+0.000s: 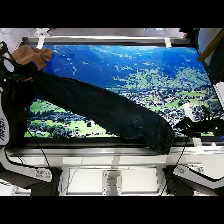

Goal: Fold the clothes and pants, and hang the long-sleeved shirts on hangers.

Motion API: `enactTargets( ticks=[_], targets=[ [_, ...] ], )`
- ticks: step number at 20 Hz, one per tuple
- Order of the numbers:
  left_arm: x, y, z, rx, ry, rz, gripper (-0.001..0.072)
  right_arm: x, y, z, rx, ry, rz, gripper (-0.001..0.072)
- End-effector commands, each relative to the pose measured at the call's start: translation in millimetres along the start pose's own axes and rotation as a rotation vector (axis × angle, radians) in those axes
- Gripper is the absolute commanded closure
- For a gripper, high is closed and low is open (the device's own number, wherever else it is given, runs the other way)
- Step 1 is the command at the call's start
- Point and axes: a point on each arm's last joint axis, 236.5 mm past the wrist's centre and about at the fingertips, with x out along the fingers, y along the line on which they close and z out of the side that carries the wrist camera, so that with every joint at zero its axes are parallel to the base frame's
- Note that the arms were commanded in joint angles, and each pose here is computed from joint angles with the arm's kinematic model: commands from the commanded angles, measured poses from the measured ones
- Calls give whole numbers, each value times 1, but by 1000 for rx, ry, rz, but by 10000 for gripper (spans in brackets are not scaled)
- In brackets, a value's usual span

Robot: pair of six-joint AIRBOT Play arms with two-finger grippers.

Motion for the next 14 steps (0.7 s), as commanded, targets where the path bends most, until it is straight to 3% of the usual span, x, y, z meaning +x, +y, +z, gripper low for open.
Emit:
enactTargets(
  ticks=[1, 10, 12, 13, 14],
  targets=[
    [-1, 2, -6, 2, 27, 7, 692, 17, 4, 2, 14, 18, 77, 178],
    [-1, 2, -6, 2, 27, 7, 692, 28, 12, -9, 15, 65, 119, 201],
    [-1, 2, -6, 2, 27, 7, 692, 39, 22, -25, -13, 131, 137, 261],
    [-1, 2, -7, 2, 30, 7, 692, 43, 28, -28, -53, 146, 146, 330],
    [-2, 2, -7, 2, 33, 8, 692, 44, 38, -27, -69, 143, 168, 515]
  ],
)
